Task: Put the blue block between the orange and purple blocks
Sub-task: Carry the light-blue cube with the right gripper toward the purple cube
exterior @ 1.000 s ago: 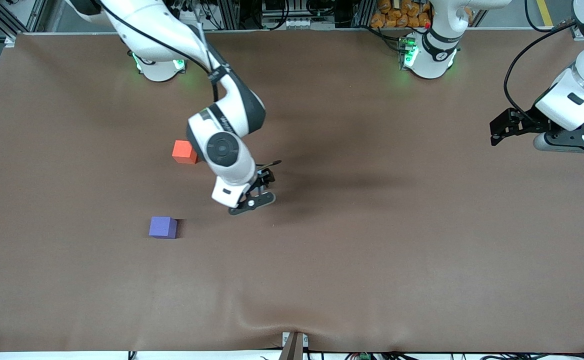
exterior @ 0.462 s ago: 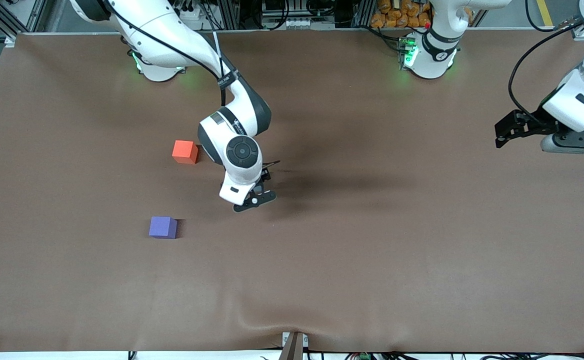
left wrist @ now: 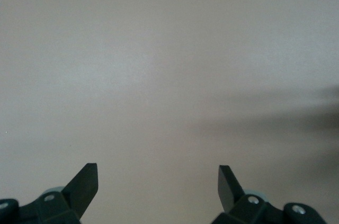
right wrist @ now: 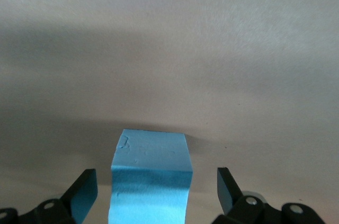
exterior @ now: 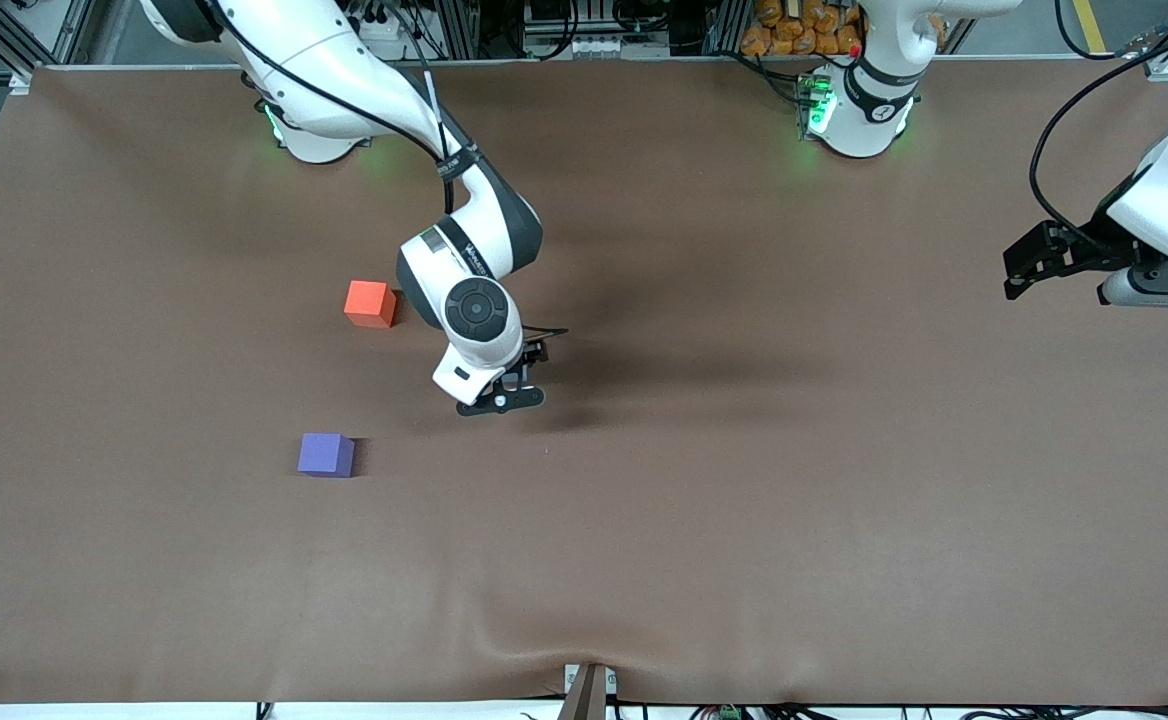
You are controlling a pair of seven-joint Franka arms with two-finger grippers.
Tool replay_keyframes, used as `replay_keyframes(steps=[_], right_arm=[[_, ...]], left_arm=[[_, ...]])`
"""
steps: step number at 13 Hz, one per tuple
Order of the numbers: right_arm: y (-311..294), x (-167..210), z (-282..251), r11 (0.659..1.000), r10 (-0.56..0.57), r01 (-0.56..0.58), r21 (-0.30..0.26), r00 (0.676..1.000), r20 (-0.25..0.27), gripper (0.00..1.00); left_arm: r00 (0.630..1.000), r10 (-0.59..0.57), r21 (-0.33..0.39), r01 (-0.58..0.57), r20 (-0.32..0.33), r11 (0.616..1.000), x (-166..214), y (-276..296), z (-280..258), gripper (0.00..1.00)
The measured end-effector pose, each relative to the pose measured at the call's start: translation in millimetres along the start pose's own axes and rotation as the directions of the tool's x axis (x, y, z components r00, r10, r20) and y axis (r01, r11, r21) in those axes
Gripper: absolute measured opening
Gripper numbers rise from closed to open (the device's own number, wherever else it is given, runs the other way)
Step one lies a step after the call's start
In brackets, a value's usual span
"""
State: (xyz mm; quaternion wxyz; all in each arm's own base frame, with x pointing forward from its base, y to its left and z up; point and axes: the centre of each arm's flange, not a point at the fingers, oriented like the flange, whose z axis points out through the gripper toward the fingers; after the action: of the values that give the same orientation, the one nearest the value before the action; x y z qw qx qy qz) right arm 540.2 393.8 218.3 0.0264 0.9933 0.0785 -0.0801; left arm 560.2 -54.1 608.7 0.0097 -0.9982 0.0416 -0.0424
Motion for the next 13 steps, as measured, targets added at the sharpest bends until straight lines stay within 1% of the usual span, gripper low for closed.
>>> replay_keyframes(steps=[2, 4, 5, 7, 8, 10, 12, 13], right_arm=[[2.8, -5.0, 16.0, 1.000, 0.011, -0.011, 0.000, 1.000, 0.007, 1.00], [3.3, -6.6, 19.7, 1.000, 0.013, -0.013, 0.000, 1.000, 0.010, 1.00], [3.2, -6.6, 19.6, 1.000, 0.014, -0.014, 0.001, 1.000, 0.009, 0.91], [3.1, -5.9, 18.6, 1.000, 0.015, -0.015, 0.004, 1.000, 0.004, 0.65], [3.7, -4.2, 14.9, 1.000, 0.018, -0.018, 0.008, 1.000, -0.003, 0.57], [18.6, 5.7, -13.2, 0.999, 0.046, -0.045, 0.028, 0.998, -0.043, 0.56], [68.5, 19.5, -68.1, 0.995, 0.085, -0.081, 0.059, 0.993, -0.080, 0.56], [104.0, 22.7, -97.5, 0.993, 0.106, -0.100, 0.068, 0.991, -0.081, 0.56]], left_arm=[[1.000, 0.005, 0.000, -0.005, -0.003, 1.000, 0.5, 3.0, -1.4, 1.00], [1.000, 0.004, 0.001, -0.004, -0.005, 1.000, 0.7, 2.5, -2.5, 1.00], [1.000, 0.005, 0.000, -0.005, -0.008, 1.000, 0.9, 3.1, -3.9, 1.00], [1.000, 0.010, 0.000, -0.010, -0.015, 1.000, 1.4, 5.9, -7.1, 1.00], [1.000, 0.009, 0.000, -0.009, -0.017, 1.000, 1.5, 5.4, -8.0, 1.00], [1.000, 0.006, 0.000, -0.006, -0.021, 1.000, 1.9, 3.5, -10.1, 1.00], [1.000, 0.000, 0.001, 0.000, -0.024, 1.000, 2.1, 0.4, -11.5, 1.00], [1.000, -0.005, 0.001, 0.005, -0.024, 1.000, 2.2, -2.8, -11.7, 1.00]])
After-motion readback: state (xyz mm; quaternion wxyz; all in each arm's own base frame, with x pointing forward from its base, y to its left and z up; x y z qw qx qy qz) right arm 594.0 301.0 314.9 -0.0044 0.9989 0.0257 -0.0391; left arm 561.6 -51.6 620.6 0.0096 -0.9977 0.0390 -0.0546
